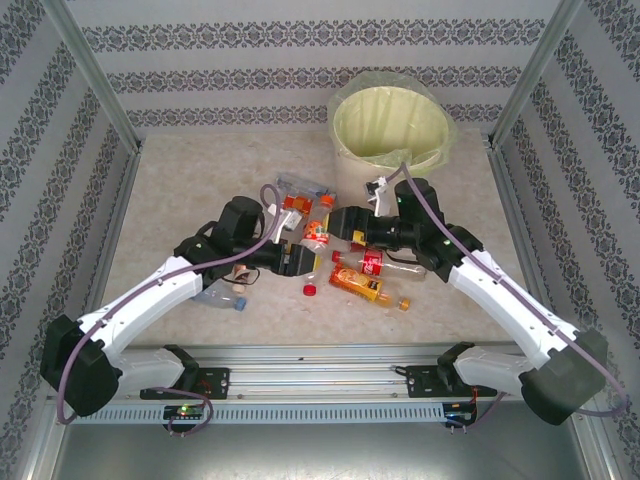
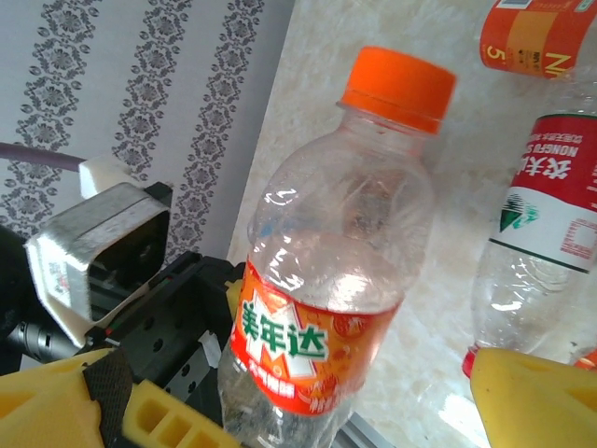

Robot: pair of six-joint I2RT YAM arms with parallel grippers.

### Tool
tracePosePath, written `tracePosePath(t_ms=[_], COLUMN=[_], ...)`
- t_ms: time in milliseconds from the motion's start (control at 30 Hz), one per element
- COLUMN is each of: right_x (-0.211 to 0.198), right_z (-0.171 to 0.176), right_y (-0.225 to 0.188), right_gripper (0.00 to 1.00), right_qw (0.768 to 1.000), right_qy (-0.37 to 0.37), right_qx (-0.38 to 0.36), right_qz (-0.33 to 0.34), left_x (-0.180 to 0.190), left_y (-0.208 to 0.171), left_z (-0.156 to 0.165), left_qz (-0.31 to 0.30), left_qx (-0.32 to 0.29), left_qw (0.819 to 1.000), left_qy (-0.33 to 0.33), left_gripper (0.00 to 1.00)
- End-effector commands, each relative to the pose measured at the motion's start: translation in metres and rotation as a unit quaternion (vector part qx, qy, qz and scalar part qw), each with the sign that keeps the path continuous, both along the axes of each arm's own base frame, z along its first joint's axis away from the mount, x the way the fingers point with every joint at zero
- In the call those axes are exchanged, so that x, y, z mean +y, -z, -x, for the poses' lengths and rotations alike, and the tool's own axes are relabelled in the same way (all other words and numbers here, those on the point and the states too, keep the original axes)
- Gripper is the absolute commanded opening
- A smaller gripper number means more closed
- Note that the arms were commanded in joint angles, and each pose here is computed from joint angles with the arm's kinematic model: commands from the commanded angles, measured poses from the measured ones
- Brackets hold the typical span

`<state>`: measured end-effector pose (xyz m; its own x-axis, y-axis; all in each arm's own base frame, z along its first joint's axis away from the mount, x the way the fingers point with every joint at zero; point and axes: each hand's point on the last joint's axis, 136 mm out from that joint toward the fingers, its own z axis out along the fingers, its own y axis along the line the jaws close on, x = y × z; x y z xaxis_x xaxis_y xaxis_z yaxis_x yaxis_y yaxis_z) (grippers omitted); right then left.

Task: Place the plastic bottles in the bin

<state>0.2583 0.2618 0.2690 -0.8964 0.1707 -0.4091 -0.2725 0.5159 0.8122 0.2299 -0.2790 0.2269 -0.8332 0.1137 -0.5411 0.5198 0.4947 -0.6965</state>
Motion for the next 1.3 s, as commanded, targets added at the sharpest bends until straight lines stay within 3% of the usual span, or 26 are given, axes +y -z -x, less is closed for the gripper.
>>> tracePosePath(t_ms=[0,267,633,733,967,1267], right_x=[0.013,0.02,0.021,0.018,0.002,-0.053], right_z=[-0.003,-0.012,-0.014,-0.014,-0.009,-0.025], right_y=[-0.015,-0.005,-0.011,-0.014,-0.041,-0.108], right_gripper=[0.94,0.85,0.58,0.54,0.51,0.51], right_qw=[0.999,1.0,1.0,1.0,0.999,0.987], right_qy=[-0.014,-0.007,-0.003,-0.001,0.009,0.07], right_qx=[-0.015,-0.001,-0.007,-0.012,-0.049,-0.142], right_qz=[-0.024,-0.026,-0.027,-0.024,0.001,0.038], left_x=[-0.013,-0.021,-0.028,-0.027,-0.022,-0.006], left_y=[-0.03,-0.03,-0.024,-0.027,-0.046,-0.109], left_z=[0.002,0.005,0.007,0.005,0.0,-0.022], left_qz=[0.06,0.07,0.063,0.062,0.06,0.103], left_qx=[-0.028,-0.034,-0.033,-0.036,-0.061,-0.166], left_qw=[0.998,0.997,0.997,0.997,0.996,0.977], left_qy=[0.01,0.012,0.015,0.011,-0.008,-0.089], left_gripper=[0.6,0.6,0.6,0.68,1.0,1.0])
